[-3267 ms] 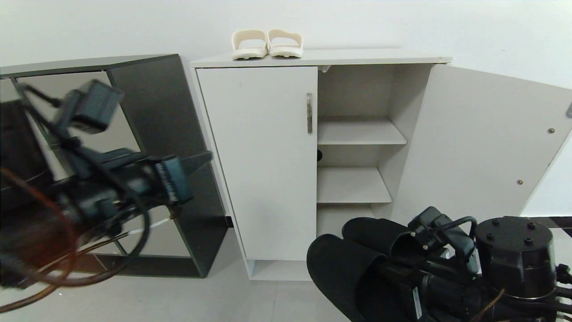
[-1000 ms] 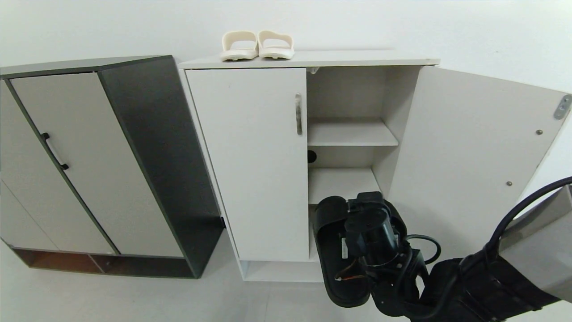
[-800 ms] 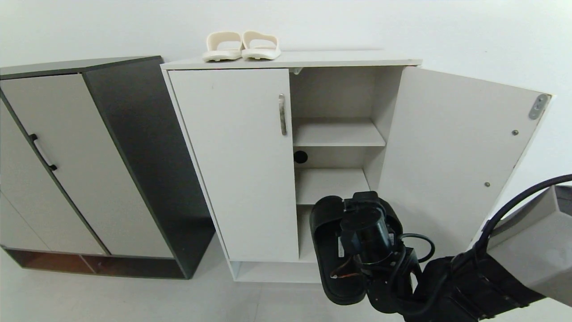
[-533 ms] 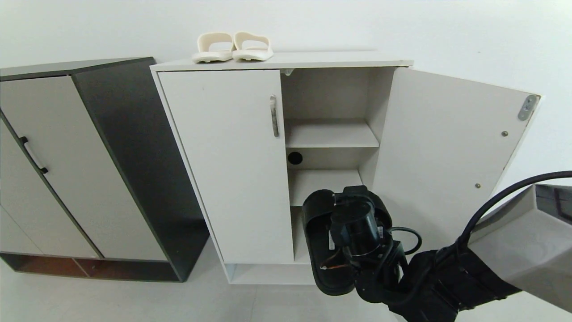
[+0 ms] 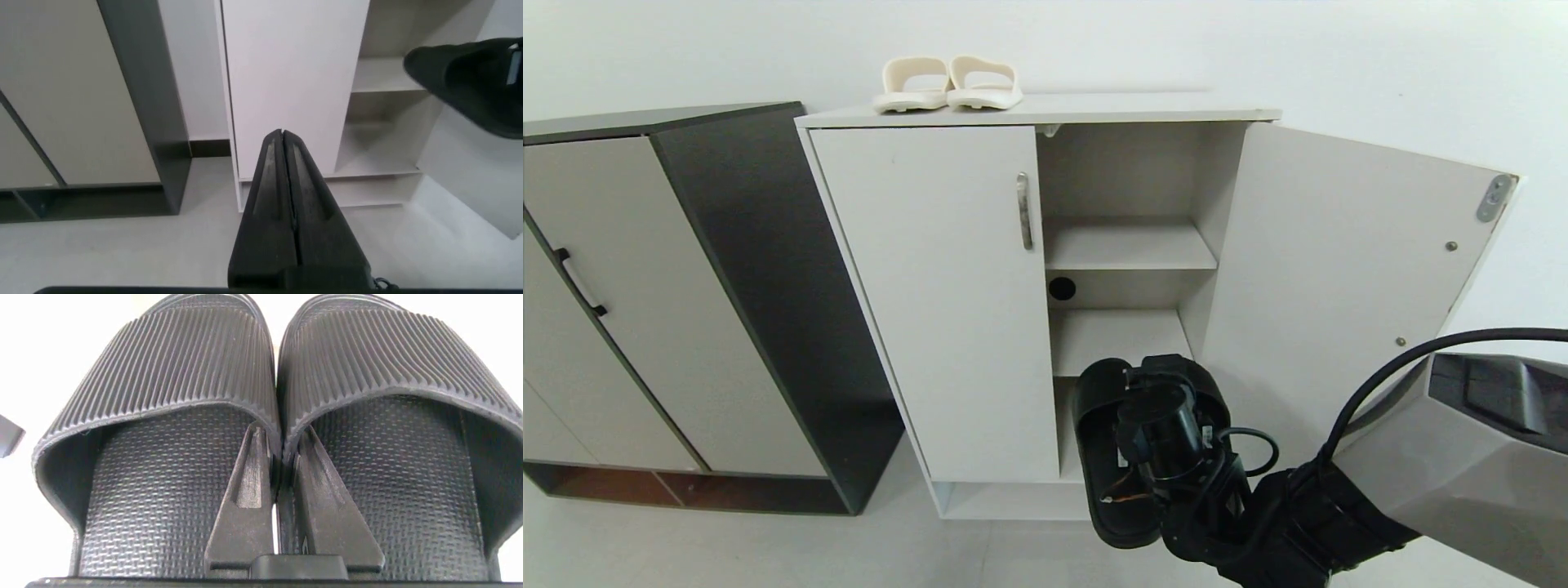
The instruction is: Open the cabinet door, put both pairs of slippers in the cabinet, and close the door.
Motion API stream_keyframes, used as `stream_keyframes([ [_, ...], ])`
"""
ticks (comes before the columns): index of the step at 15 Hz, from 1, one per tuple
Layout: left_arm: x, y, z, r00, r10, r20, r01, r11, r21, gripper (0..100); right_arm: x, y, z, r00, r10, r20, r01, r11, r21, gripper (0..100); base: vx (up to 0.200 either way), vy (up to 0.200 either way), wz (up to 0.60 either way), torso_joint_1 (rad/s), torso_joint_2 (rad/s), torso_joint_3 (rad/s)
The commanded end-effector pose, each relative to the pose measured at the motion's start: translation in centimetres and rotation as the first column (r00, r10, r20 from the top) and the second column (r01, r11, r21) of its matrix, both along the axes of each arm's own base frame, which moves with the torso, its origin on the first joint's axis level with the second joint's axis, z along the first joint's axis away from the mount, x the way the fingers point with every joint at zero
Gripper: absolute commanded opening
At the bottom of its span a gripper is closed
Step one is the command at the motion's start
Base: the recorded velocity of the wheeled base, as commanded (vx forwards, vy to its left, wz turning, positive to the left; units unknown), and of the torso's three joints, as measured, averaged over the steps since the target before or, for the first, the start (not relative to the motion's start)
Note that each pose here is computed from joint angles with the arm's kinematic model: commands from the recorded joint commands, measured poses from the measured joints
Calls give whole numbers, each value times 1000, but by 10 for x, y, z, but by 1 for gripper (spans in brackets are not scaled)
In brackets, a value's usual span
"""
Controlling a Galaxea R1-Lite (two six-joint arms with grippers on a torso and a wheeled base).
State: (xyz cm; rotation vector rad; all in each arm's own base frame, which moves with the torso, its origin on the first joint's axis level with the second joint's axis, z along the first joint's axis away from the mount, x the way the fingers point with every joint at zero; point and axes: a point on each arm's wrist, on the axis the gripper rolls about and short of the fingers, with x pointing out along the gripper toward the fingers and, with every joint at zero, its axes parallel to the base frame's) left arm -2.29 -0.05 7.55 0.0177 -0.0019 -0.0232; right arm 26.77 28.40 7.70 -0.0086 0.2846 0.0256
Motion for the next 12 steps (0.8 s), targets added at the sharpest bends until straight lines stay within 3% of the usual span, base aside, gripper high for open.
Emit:
stream_keyframes([
  [1,0,0,0,1000,0,-2,0,1000,1,0,-1,1,-3,1000,3,-4,-3,1000,-5,0,0,0,0,0,0,0],
  [6,0,0,0,1000,0,-3,0,1000,-1,0,-6,4,-6,1000,16,-11,-16,1000,-13,0,0,0,0,0,0,-19],
  [12,0,0,0,1000,0,-3,0,1000,-1,0,-5,5,-11,1000,19,-21,-19,1000,-22,0,0,0,0,2,-1,-183],
])
